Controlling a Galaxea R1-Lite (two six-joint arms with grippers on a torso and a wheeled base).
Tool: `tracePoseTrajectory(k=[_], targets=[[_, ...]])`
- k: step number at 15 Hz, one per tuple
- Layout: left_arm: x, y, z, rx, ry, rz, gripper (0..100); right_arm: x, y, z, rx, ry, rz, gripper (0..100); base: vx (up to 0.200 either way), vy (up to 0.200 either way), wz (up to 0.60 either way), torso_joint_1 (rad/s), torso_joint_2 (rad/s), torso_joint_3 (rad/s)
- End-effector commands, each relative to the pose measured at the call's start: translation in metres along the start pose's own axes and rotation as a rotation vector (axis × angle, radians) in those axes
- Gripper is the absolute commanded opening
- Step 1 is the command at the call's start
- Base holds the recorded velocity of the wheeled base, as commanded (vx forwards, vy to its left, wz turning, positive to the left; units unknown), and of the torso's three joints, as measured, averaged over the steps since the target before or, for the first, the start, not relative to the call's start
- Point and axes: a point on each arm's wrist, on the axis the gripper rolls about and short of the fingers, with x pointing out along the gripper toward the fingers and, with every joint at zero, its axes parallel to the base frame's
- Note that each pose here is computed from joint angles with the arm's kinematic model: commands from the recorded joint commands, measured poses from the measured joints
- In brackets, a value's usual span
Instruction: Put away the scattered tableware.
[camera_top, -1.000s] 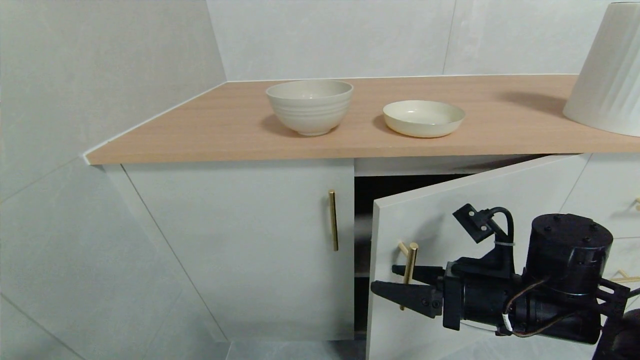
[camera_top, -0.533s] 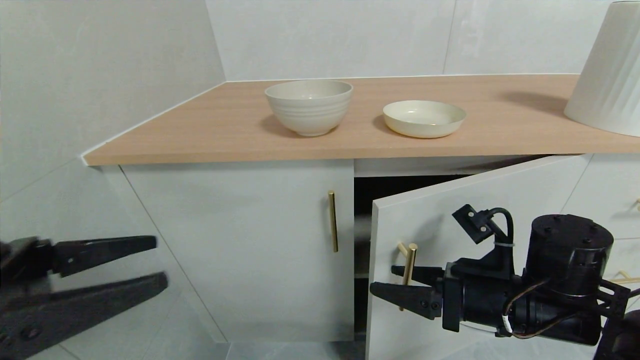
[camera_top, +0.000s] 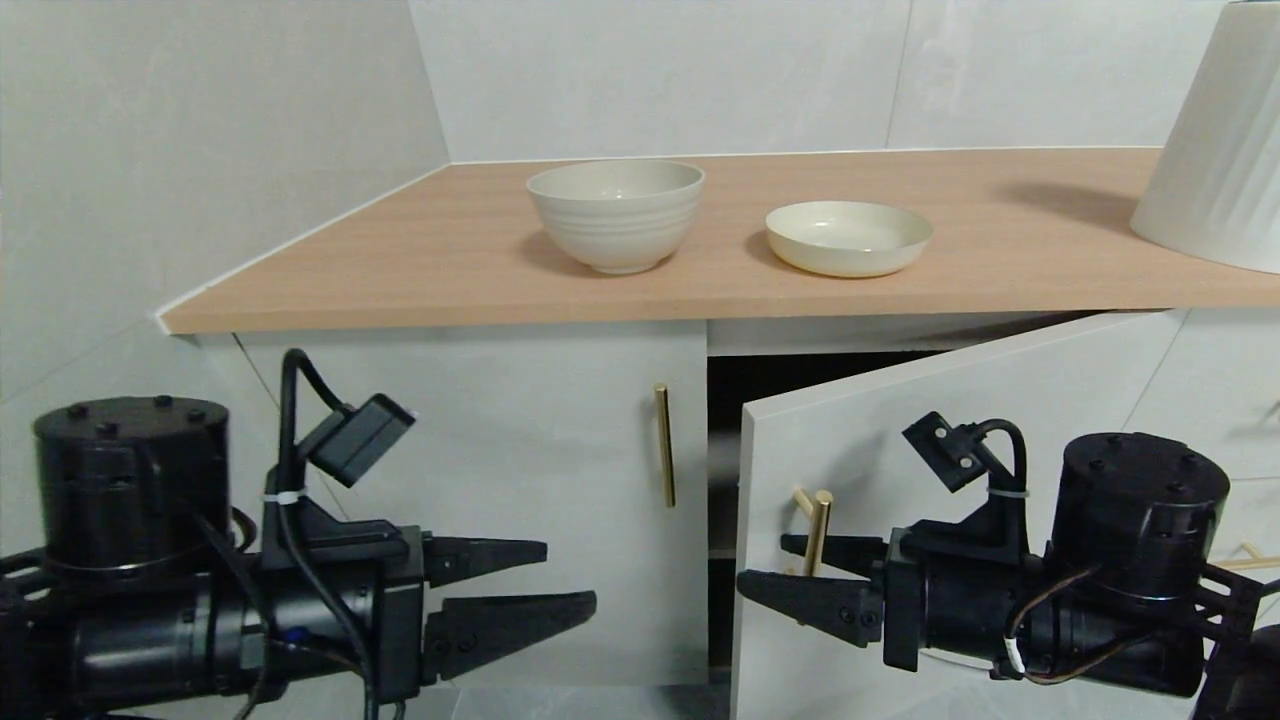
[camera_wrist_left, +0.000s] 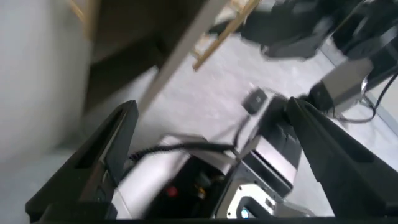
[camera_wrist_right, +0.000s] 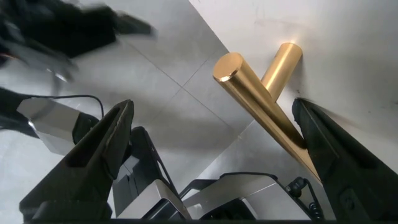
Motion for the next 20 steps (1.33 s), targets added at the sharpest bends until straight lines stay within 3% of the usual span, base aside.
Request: tracePoseTrajectory(k=[1,2,3,7,9,11,12,14,17,20], targets=[[0.022,0.011,-0.014,-0.068,0.092,-0.009,100,0.000,0.000,0.000,0.000,0.003,0.005,100,0.000,0.000,0.00,0.000,0.00,0.000],[0.024,0.011,-0.013,-0.069,0.092,-0.012,100,0.000,0.000,-0.001,0.001,0.005,0.006,100,0.000,0.000,0.00,0.000,0.00,0.000],[0.027,0.010,-0.010,-0.064,0.090,-0.018,0,0.000,0.000,-0.001,0.002,0.005,0.004,100,0.000,0.000,0.00,0.000,0.00,0.000],[0.068,0.026,0.013,-0.004,0.054,-0.055,0,0.000,0.000,-0.001,0.002,0.005,0.004,100,0.000,0.000,0.00,0.000,0.00,0.000],[0.087,0.032,0.015,0.024,0.035,-0.078,0,0.000,0.000,-0.001,0.003,0.006,0.003,100,0.000,0.000,0.00,0.000,0.00,0.000],[0.113,0.042,0.012,0.089,-0.049,-0.080,0,0.000,0.000,0.000,0.001,0.003,0.003,100,0.000,0.000,0.00,0.000,0.00,0.000],[0.122,0.046,0.008,0.104,-0.067,-0.091,0,0.000,0.000,0.000,0.000,0.002,0.004,100,0.000,0.000,0.00,0.000,0.00,0.000],[0.138,0.049,-0.003,0.127,-0.075,-0.119,0,0.000,0.001,0.001,-0.008,-0.009,0.009,100,0.000,0.000,0.00,0.000,0.00,0.000],[0.158,0.056,-0.014,0.167,-0.145,-0.101,0,-0.001,0.001,-0.001,-0.032,-0.007,0.007,100,0.000,0.000,0.00,0.000,0.00,0.000],[0.173,0.054,-0.020,0.191,-0.179,-0.111,0,-0.001,-0.001,-0.004,-0.028,0.003,0.003,100,0.000,0.000,0.00,0.000,0.00,0.000]])
